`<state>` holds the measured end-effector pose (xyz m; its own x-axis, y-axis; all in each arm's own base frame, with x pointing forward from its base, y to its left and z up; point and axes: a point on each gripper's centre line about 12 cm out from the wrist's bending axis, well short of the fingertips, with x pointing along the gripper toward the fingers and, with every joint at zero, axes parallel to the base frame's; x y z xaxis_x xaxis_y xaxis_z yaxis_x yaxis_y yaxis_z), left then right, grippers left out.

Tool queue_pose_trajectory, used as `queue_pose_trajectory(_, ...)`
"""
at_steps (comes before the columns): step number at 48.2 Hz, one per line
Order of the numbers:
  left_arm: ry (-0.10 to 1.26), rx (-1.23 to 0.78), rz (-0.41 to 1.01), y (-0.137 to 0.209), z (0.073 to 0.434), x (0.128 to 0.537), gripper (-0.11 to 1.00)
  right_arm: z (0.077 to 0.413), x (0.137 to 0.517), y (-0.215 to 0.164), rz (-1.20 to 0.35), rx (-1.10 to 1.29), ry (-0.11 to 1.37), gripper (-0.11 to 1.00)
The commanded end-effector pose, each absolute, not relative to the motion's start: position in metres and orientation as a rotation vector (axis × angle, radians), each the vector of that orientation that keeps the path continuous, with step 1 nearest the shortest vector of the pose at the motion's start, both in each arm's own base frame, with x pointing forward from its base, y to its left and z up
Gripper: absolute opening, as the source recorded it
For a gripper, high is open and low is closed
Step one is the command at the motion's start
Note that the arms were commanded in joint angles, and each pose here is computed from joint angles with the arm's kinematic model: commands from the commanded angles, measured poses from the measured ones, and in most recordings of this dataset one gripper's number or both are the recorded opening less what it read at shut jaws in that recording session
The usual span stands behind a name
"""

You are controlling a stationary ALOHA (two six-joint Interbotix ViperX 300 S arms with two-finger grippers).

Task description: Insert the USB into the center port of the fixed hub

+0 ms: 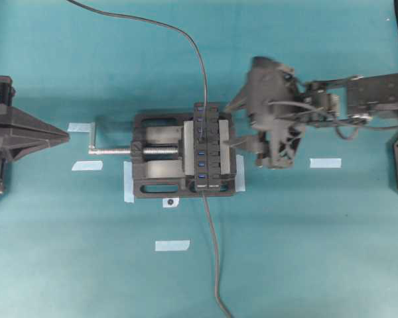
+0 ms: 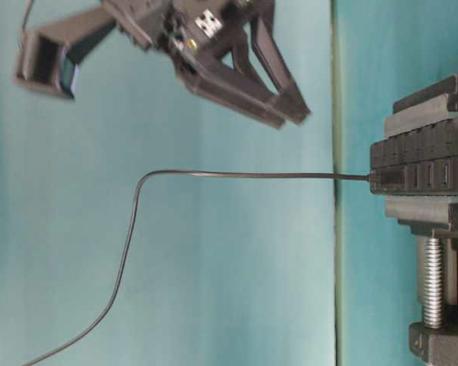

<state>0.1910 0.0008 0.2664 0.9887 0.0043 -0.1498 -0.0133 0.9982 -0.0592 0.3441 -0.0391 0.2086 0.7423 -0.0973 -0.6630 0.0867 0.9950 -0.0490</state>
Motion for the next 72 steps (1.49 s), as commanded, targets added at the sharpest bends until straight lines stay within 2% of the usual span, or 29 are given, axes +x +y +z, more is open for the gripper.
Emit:
queue_pose_trajectory(1,0.133,-0.062,0.01,0.001,0.271,0.192,0.0,0.223,0.341,-0.039,-0.108,0.0,0.667,0.76)
queue_pose_trajectory(32,0.133,-0.062,0.01,0.001,0.272,0.192,0.0,0.229,0.317,-0.032,-0.094,0.0,0.548,0.76)
queue_pose_trajectory(72,0.129,-0.06,0.01,0.001,0.274,0.192,0.0,0.224,0.315,-0.029,-0.085,-0.003,0.553,0.76)
